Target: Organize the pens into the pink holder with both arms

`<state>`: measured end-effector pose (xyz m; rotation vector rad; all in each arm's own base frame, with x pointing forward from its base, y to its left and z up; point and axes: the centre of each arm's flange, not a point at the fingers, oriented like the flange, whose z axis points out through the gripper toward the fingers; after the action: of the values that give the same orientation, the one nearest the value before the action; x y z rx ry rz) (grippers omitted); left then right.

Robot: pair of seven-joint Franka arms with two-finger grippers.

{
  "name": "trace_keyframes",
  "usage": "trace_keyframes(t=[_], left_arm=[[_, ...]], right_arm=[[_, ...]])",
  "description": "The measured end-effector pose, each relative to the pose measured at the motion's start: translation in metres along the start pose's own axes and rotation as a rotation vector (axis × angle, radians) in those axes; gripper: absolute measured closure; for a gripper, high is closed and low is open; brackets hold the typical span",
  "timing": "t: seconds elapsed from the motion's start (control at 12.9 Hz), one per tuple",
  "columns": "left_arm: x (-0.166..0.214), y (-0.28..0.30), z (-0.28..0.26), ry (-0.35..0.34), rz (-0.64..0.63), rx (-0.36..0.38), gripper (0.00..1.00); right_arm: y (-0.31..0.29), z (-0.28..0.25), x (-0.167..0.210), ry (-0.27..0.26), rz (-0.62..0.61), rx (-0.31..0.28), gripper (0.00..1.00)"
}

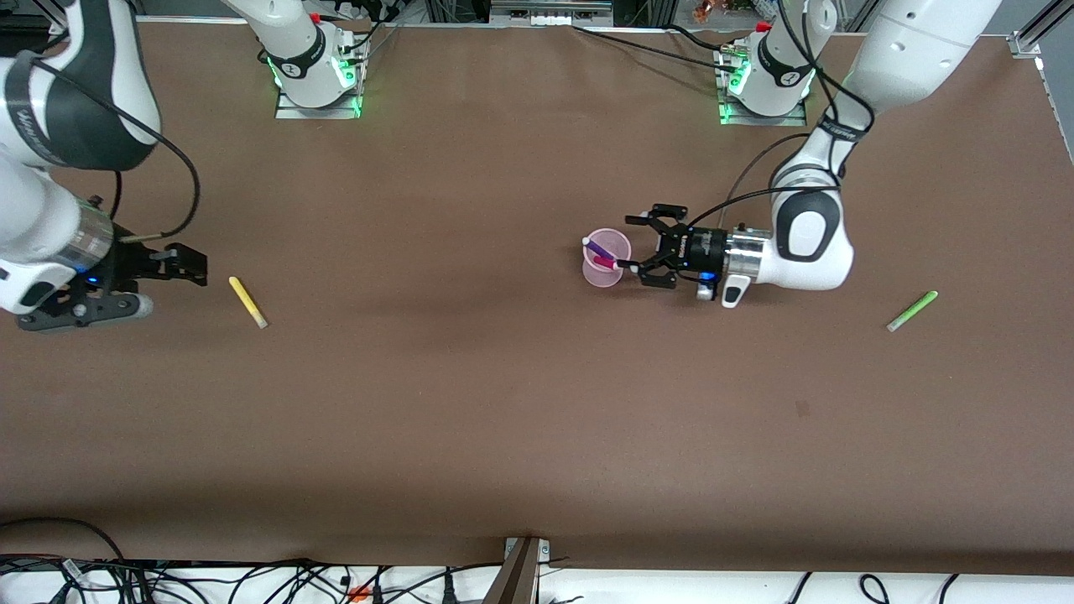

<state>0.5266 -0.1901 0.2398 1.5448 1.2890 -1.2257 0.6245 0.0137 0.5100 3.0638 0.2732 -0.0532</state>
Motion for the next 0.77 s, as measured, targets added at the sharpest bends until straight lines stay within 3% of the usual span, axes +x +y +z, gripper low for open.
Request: trace_keyframes(t=[0.54,0.77], left_arm=[[-0.100,0.038,-0.149,0.347,0.256,0.278,0.00],[-0.152,0.043,-0.190,0.566,0.371,0.473,0.00]], right_arm=[[-0.003,-0.018,-0.007,-0.017,0.043,0.006,0.00],[-0.012,-0.018,-0.007,-0.027,0.033,0.010,0.00]])
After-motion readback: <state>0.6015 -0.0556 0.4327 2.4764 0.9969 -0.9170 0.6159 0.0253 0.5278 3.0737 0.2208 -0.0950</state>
